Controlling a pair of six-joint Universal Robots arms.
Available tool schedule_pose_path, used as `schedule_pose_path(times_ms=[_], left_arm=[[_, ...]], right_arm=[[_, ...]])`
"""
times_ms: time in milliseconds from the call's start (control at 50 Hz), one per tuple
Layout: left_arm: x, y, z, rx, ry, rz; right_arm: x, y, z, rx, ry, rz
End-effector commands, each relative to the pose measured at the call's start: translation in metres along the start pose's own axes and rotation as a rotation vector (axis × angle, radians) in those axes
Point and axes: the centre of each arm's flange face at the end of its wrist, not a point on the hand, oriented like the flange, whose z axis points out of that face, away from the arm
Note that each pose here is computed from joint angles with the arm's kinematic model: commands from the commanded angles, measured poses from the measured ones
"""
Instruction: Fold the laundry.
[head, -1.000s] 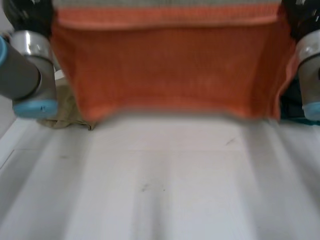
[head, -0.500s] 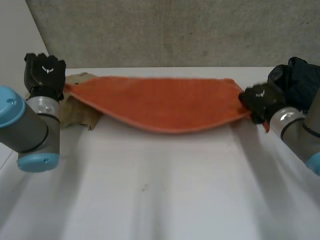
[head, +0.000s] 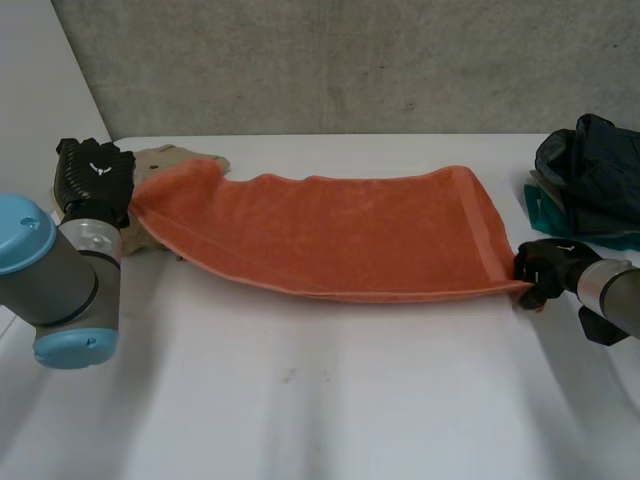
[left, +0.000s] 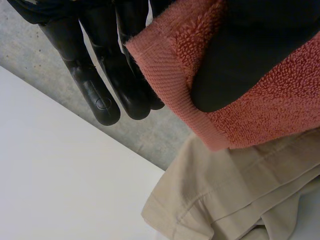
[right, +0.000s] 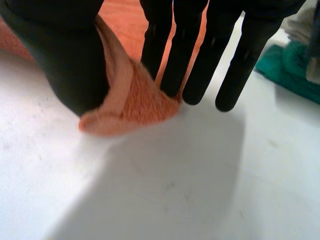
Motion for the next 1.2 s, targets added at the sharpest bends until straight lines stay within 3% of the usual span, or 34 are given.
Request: schedule_pose_path(times_ms=[20,180,200,280,360,400,480,680,780,840,860,920,940,1020,1080,1200], left_arm=[[-0.002,0.0,-0.01,-0.017,0.015,0.01],[-0.017,-0.008,-0.05,-0.134,0.118,0.047],[-0.018,-0.007,-0.057,-0.157,0.14,0.056],[-0.023,-0.002,-0.098,-0.306,0.289,0.128],[-0.026,0.01,-0.151,-0.408,0.51,0.266],[-0.026,0.015,-0.166,-0.388,0.58,0.337],[-0.029,0.025,-0.165,-0.378,0.616,0.402],[-0.004,0.03,-0.118,-0.314,0.604,0.366],[0.015,0.022,-0.073,-0.246,0.505,0.319],[0.008,0.001,-0.025,-0.178,0.324,0.289],[-0.003,-0.023,0.0,-0.111,0.205,0.264],[-0.024,-0.065,0.032,0.024,0.024,0.207],[-0.043,-0.092,0.05,0.13,-0.102,0.156],[-0.078,-0.134,0.068,0.357,-0.326,0.035],[-0.089,-0.144,0.072,0.433,-0.41,-0.005],[-0.065,-0.114,0.064,0.331,-0.312,0.016]], right_arm=[[0.011,-0.007,-0.009,0.008,0.067,-0.056],[0.001,-0.008,-0.047,-0.034,0.07,-0.582],[-0.002,-0.005,-0.06,-0.07,0.052,-0.682],[-0.001,0.012,-0.093,-0.242,0.014,-0.838],[0.013,0.028,-0.121,-0.433,-0.028,-0.867],[0.02,0.027,-0.122,-0.445,-0.028,-0.849],[0.021,0.028,-0.119,-0.432,-0.038,-0.84],[0.006,0.001,-0.075,-0.205,0.071,-0.87],[-0.003,-0.036,-0.049,0.006,0.171,-0.862],[-0.007,-0.075,-0.043,0.164,0.265,-0.868],[-0.009,-0.106,-0.043,0.288,0.342,-0.862],[-0.009,-0.153,-0.051,0.498,0.465,-0.835],[-0.009,-0.177,-0.056,0.633,0.53,-0.815],[-0.006,-0.218,-0.074,0.927,0.679,-0.766],[-0.008,-0.224,-0.082,1.002,0.711,-0.763],[-0.016,-0.204,-0.074,0.908,0.61,-0.782]])
